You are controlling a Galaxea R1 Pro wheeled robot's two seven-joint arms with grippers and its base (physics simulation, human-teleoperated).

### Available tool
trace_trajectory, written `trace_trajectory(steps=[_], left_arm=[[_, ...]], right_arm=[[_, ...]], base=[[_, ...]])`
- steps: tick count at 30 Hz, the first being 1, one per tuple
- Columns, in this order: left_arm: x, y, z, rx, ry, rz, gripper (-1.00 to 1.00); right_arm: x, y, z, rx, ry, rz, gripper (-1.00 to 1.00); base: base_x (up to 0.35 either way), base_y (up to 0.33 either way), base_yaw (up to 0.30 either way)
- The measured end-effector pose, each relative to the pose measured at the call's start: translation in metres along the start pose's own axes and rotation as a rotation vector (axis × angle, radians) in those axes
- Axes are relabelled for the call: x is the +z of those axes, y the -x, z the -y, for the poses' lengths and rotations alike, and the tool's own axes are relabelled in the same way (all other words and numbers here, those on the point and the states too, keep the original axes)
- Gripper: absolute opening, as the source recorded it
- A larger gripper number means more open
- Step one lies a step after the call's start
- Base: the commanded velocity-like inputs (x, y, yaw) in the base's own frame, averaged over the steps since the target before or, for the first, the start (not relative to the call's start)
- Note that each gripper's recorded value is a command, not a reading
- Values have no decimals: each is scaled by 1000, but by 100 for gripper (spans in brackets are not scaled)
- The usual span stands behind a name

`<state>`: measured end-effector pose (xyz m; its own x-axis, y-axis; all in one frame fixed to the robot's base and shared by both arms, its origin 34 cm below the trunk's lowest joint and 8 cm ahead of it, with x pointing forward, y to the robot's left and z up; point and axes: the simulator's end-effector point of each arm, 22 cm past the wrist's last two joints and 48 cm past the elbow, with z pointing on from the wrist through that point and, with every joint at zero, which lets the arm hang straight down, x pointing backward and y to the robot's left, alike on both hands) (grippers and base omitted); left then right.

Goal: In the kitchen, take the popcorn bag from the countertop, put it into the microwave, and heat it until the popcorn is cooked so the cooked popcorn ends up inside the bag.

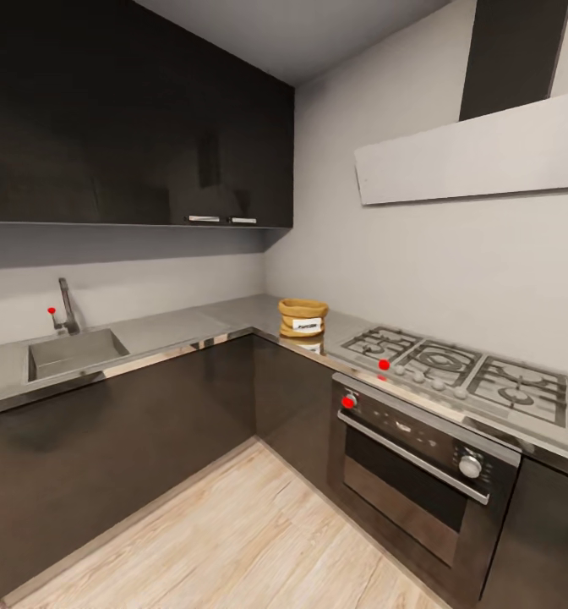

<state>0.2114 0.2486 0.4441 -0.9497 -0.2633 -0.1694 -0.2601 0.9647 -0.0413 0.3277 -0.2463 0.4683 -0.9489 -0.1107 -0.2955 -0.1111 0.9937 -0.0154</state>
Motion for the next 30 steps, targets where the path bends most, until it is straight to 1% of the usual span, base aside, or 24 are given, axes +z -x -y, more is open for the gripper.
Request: trace_trajectory(steps=[4,7,19,30], left_arm=[[0,2,0,-1,-1,3,100],[0,1,-1,2,-6,1,100],[0,-2,-1,8,-7,-8,100],[0,-3,-2,8,-6,-9,100]], right_arm=[[0,-2,-2,0,2,-9,100],[0,-2,-1,0,2,-10,100],[0,-2,1,-2,1,-9,100],[0,-3,2,-2,-1,-10,100]], base=[[18,6,0],[197,117,0],[294,168,0],[317,96,0]])
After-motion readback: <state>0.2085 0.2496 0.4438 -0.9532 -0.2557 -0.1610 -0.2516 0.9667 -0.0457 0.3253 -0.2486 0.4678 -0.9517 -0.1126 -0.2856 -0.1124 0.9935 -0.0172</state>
